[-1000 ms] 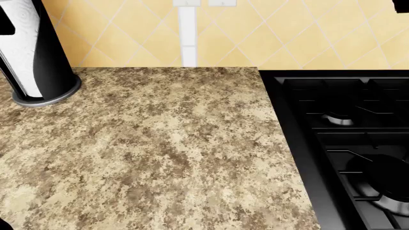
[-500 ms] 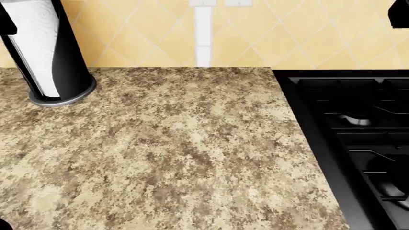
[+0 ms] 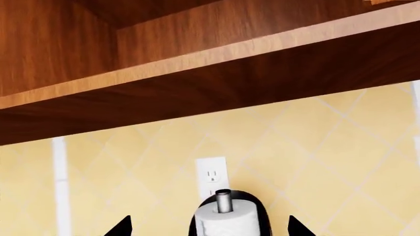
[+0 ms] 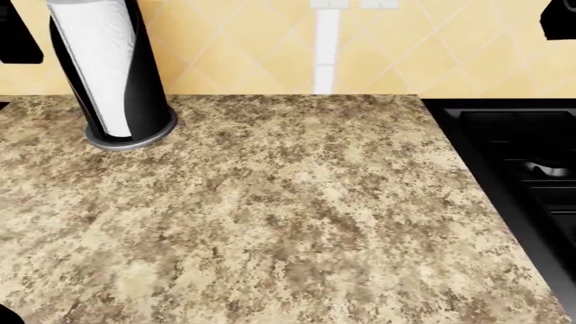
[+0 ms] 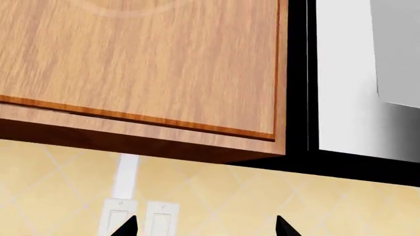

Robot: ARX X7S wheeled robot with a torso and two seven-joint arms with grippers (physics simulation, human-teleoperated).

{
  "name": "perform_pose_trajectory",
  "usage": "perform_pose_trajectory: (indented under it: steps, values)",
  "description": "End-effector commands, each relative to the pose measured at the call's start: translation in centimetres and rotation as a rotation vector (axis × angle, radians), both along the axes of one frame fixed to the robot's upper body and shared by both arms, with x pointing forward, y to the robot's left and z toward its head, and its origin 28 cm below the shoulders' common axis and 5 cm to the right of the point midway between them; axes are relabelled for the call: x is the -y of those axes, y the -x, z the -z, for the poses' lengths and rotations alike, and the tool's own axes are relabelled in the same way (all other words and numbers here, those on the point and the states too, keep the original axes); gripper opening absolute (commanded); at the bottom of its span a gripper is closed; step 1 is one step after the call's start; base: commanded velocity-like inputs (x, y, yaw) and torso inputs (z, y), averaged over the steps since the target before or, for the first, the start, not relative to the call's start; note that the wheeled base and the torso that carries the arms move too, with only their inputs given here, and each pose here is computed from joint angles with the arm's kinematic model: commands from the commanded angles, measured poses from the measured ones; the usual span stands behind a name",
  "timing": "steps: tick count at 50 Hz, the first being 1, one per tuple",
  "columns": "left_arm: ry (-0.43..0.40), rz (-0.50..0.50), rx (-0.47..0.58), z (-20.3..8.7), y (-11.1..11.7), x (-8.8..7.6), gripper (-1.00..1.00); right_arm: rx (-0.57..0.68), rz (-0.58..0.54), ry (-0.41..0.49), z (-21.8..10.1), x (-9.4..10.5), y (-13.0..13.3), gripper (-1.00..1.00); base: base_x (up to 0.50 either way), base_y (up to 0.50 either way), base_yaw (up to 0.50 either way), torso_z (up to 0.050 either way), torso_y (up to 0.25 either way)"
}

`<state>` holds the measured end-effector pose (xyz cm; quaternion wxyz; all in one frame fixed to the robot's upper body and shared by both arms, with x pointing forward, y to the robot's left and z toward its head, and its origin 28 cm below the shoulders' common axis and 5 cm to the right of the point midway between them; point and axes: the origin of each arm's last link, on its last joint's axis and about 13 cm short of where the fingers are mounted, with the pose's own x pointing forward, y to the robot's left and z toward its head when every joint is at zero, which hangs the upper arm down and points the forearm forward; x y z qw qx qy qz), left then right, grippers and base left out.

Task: Pick and place the shaker into the drawer. Then close the cabinet.

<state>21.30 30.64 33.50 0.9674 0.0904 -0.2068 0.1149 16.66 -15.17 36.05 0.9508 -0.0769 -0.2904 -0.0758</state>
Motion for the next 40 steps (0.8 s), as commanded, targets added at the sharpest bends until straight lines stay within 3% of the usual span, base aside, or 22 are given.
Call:
perform_pose_trajectory:
  steps: [1, 40]
  values:
    - [-0.004, 0.062, 0.035, -0.21, 0.53, -0.25, 1.00, 0.029, 0.019, 0.025, -0.07, 0.05, 0.41, 1.00, 0.00, 0.29, 0.00, 0.000, 0.000]
    - [-0.005, 0.058, 0.043, -0.52, 0.82, -0.38, 1.00, 0.028, 0.010, 0.019, -0.09, -0.06, 0.33, 1.00, 0.00, 0.20, 0.00, 0.000, 0.000]
